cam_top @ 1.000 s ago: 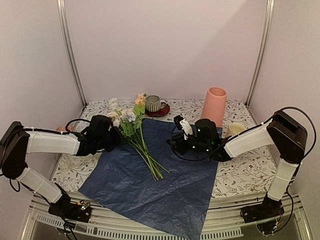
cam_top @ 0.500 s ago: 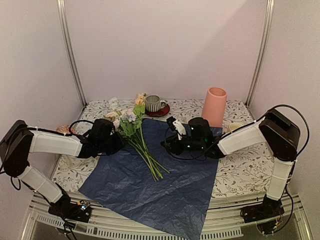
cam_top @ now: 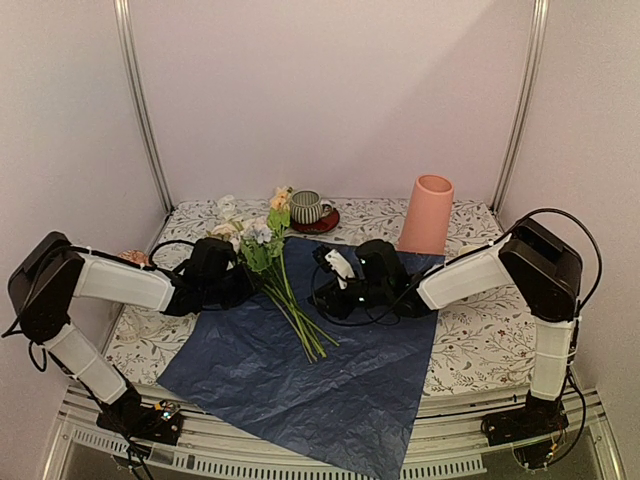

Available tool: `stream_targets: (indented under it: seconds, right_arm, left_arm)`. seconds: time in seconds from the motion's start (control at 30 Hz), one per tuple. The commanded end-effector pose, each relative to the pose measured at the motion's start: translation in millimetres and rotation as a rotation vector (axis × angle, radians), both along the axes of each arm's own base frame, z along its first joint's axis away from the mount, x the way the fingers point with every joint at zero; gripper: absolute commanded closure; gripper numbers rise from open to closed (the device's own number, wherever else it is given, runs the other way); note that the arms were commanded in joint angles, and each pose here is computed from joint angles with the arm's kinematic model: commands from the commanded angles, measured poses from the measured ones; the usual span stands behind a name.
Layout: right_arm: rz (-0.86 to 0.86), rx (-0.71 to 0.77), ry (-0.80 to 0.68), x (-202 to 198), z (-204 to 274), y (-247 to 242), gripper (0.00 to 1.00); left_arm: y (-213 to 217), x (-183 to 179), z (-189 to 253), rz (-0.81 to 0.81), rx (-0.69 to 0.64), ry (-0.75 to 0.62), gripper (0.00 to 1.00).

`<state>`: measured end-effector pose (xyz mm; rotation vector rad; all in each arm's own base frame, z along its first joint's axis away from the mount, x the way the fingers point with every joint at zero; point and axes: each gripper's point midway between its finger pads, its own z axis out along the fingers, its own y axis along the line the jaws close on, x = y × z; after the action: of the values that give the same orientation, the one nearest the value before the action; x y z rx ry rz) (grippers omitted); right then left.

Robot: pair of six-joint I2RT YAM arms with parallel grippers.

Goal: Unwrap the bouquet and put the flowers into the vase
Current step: Pick up the fake flower from the flattened wrapping paper.

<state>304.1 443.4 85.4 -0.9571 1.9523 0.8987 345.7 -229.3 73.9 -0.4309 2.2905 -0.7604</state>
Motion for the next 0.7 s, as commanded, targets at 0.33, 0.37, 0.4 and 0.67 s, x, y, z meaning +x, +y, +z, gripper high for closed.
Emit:
stream_targets:
  seconds: [0.33,0.37,0.4,0.67]
  right_arm:
    - [0.033,-0.06,-0.021,-9.1,-9.5,9.7,0.72]
    - [0.033,-0.059,-0.023,-9.4,-9.0,9.7,0.72]
    - [0.031,-0.059,-0.026,-9.0,-8.5,9.3,0.72]
    - [0.022,-0.061,-0.039,-7.8,-7.4,6.8,0.73]
  left_arm:
    - [-11.6,-13.6,22.9,-0.146,-0.01,-0.113,0.69]
    - [-11.9,-15.0,22.7,-0.15,-0.017,-0.114,0.68]
    - [-11.6,-16.8,21.1,-0.151,-0.022,-0.111,0.66]
    - [-17.4,-21.4,1.0,-0.149,-0.031,-0.01,0.65]
